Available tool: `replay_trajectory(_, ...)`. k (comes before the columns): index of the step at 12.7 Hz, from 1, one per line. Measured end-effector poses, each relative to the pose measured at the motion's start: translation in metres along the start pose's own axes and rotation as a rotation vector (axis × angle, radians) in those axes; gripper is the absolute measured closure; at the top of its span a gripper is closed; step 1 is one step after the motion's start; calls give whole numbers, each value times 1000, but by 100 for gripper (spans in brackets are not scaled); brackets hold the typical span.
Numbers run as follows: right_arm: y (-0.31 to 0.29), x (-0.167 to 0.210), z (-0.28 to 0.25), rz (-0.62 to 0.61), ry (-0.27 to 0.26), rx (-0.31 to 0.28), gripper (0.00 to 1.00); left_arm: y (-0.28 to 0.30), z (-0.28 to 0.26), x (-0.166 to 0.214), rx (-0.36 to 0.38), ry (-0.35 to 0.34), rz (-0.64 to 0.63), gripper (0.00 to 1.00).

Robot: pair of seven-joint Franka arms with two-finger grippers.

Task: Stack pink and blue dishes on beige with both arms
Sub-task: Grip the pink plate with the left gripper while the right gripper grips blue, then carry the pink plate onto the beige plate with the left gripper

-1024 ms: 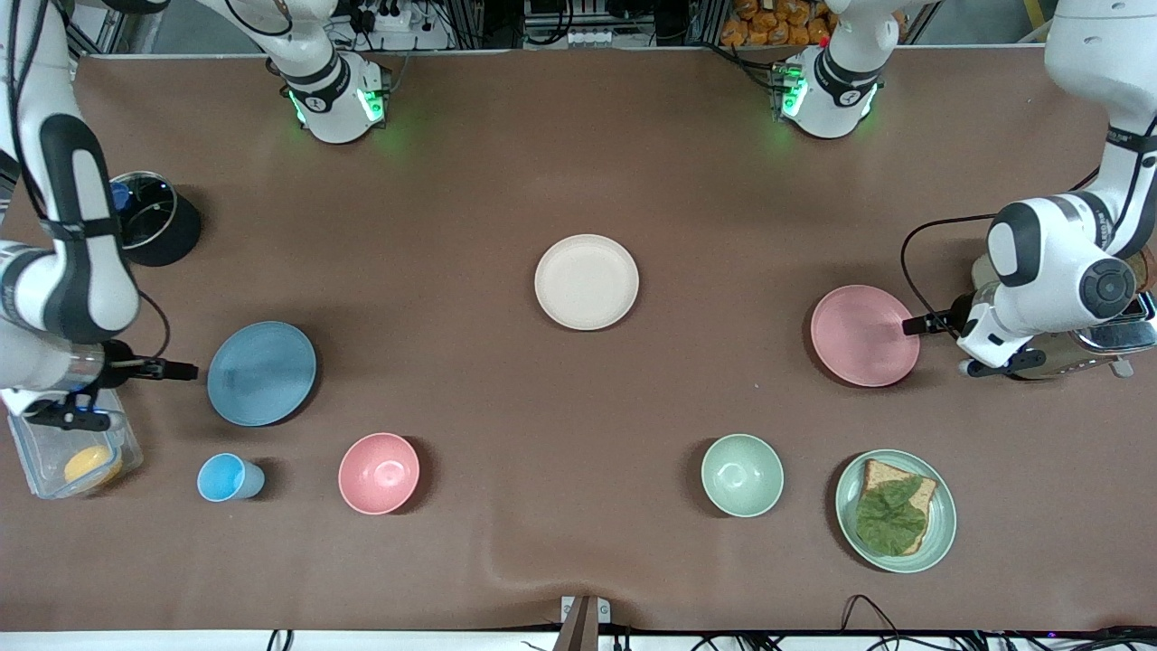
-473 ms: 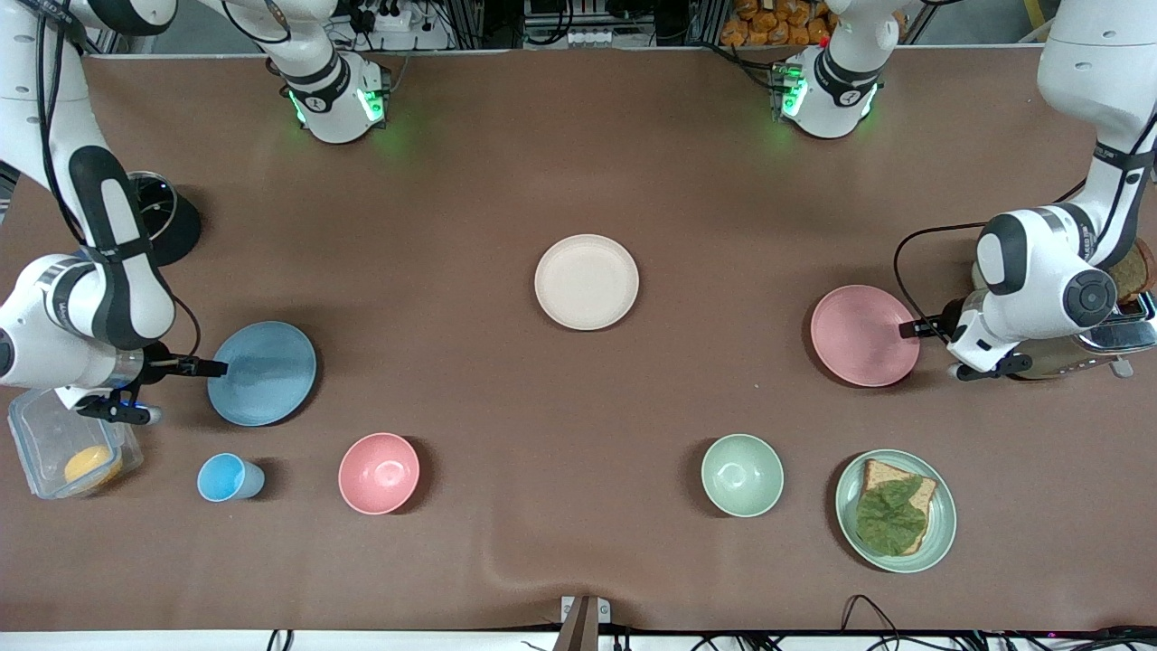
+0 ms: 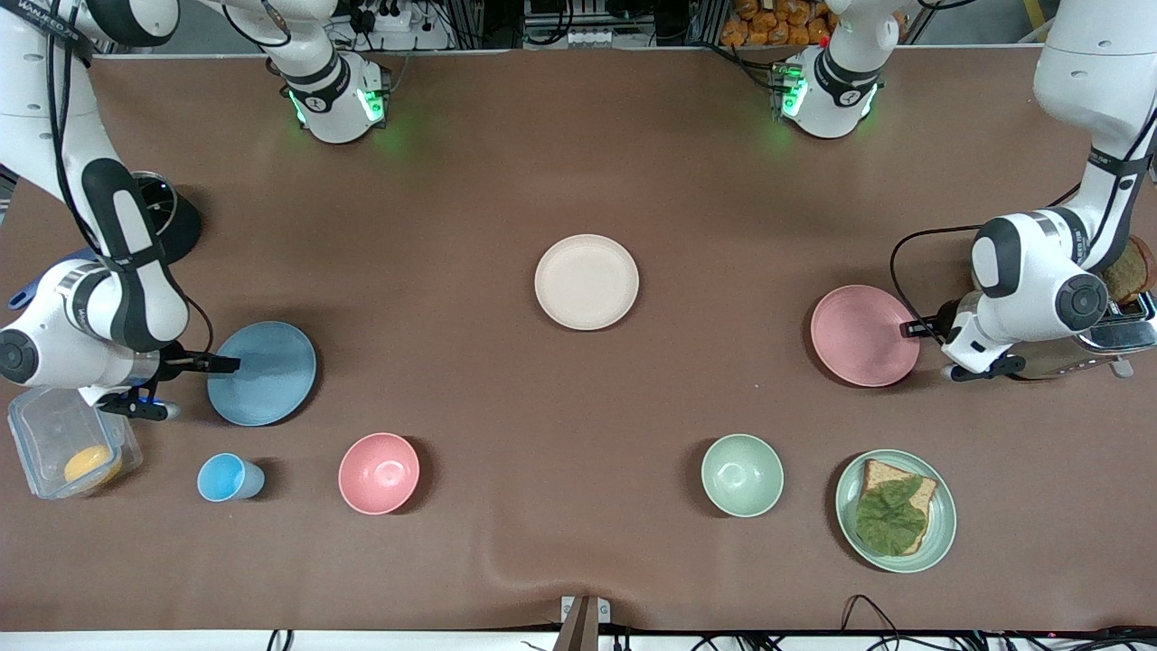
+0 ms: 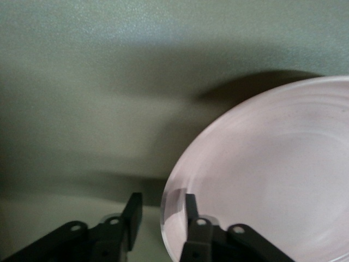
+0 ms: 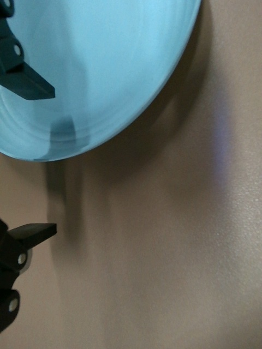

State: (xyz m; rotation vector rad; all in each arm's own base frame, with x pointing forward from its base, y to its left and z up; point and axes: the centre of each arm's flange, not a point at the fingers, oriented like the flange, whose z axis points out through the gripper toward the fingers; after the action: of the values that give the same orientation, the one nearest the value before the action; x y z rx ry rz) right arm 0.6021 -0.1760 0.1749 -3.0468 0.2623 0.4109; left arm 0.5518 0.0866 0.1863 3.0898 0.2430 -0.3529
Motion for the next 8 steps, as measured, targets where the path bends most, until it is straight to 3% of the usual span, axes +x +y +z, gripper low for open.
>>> replay_trajectory(2, 0, 0, 1, -12, -2, 0, 21, 1, -1, 0, -1, 0, 11, 91)
replay_trajectory(6, -3, 0, 1, -45, -2, 2, 68, 7, -11, 2, -5, -1, 101, 93)
replay_trajectory(8, -3, 0, -4, -48, 3, 5, 88, 14, -26, 1, -54, -17, 173, 93)
